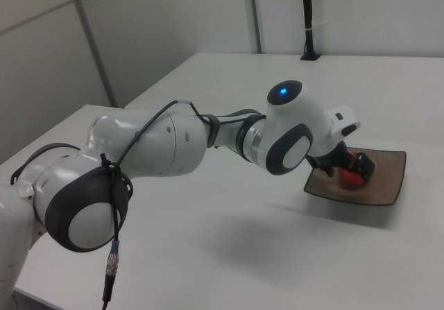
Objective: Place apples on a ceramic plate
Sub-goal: 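Raise the open gripper up away from the plate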
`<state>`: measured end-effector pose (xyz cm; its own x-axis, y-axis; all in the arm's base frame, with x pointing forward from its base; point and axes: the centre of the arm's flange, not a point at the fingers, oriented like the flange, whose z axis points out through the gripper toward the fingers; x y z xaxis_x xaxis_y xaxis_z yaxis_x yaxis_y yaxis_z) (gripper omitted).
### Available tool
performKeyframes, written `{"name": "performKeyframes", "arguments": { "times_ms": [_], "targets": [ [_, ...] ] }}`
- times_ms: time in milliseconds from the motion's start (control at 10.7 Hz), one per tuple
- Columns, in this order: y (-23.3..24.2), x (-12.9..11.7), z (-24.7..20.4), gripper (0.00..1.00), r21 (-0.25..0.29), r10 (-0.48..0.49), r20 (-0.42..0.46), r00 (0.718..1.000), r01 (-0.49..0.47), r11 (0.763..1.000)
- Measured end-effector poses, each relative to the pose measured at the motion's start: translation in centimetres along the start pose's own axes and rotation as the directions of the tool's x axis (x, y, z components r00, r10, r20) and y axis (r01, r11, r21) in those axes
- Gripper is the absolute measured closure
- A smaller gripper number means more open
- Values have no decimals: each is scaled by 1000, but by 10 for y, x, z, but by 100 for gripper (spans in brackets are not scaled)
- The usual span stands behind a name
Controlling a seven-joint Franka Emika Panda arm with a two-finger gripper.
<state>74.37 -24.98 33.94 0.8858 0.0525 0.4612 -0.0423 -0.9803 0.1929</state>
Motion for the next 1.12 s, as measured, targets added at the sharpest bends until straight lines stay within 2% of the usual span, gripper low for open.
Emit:
{"name": "performKeyframes", "arguments": {
  "times_ms": [187, 373, 747, 933, 1120],
  "targets": [
    [3, 9, -16, 0, -6, 0, -21, 1000, 0, 1000],
    [-4, 25, -59, 0, 20, -10, 20, 1000, 9, 1000],
    [-23, 43, -200, 0, 97, -16, 173, 985, -1, 995],
    [-27, 38, -262, 0, 104, 53, 226, 973, -78, 992],
    [-46, 27, -326, 0, 124, 78, 300, 951, -120, 985]
  ]
}}
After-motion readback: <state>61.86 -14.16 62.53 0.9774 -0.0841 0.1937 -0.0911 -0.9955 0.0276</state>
